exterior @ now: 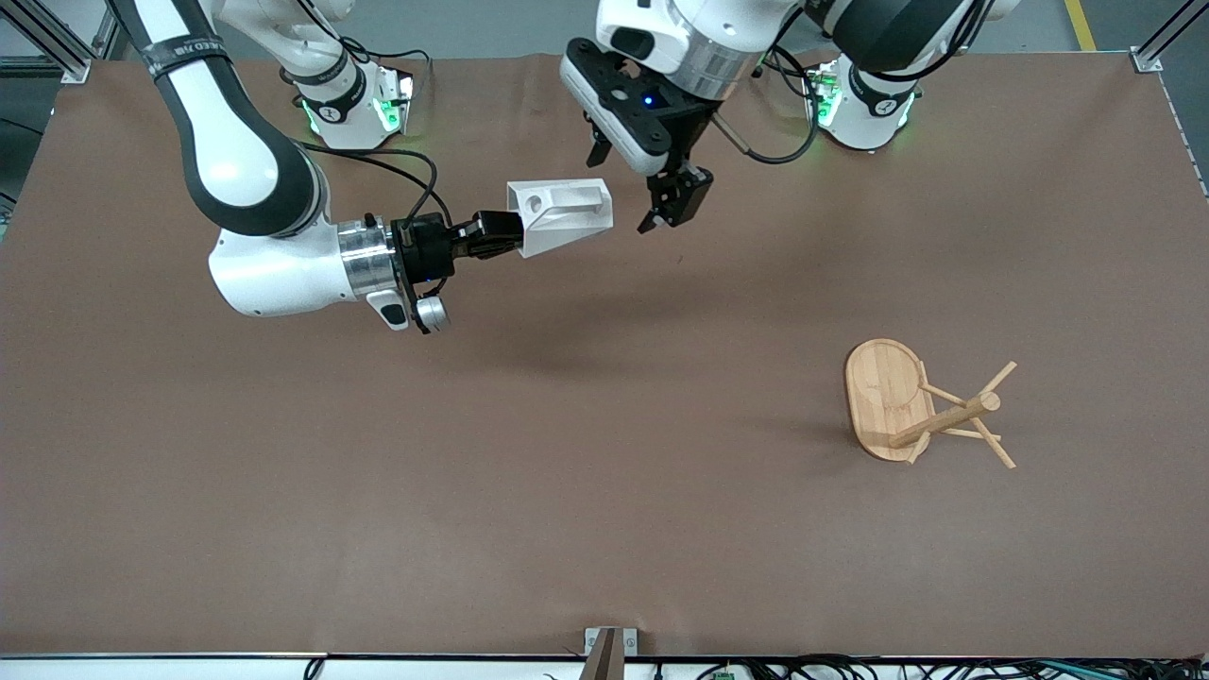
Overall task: Hang cup on rack
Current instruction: 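Grasp the cup's top with the left gripper beside the right gripper, then open the right gripper and withdraw it from the cup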
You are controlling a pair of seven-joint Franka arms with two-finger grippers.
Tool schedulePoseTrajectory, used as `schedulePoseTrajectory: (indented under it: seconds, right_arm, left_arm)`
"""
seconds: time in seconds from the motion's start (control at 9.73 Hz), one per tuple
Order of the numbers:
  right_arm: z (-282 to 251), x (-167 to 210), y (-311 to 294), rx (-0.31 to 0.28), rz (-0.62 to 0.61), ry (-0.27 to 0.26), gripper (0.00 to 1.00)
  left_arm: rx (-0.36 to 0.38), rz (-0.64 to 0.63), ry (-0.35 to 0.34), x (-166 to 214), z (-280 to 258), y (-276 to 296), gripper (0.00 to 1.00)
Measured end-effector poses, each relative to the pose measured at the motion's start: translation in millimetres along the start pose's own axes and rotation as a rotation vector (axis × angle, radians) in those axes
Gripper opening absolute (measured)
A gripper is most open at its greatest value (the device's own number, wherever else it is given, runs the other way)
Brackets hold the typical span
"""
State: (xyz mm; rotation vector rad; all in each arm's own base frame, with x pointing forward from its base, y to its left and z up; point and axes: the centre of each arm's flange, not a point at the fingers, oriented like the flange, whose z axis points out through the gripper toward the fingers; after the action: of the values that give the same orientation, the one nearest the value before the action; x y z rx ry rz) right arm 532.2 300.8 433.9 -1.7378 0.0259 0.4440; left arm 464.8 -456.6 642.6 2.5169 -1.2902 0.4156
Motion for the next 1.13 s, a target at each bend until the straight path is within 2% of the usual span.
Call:
schedulePoseTrajectory:
  seconds: [0.41,0.62,1.13]
  right_arm:
    - [0.6,-0.1,-0.5,0.004,-0.009,0.0,0.04]
    - [1.8,-0.5,-0.8,0.005,-0.012,-0.002,0.04]
    - [3.1,-0.8,-1.0,0.005,-0.016,-0.003,0.04]
  left_arm:
    - [0.005,0.053,-0.005,10.4,11.7,20.2,1.0]
    - [-0.017,0.065,-0.021,14.2,28.4,27.0,1.0]
    - [-0.039,0.097,-0.057,14.0,55.8,18.7,0.98]
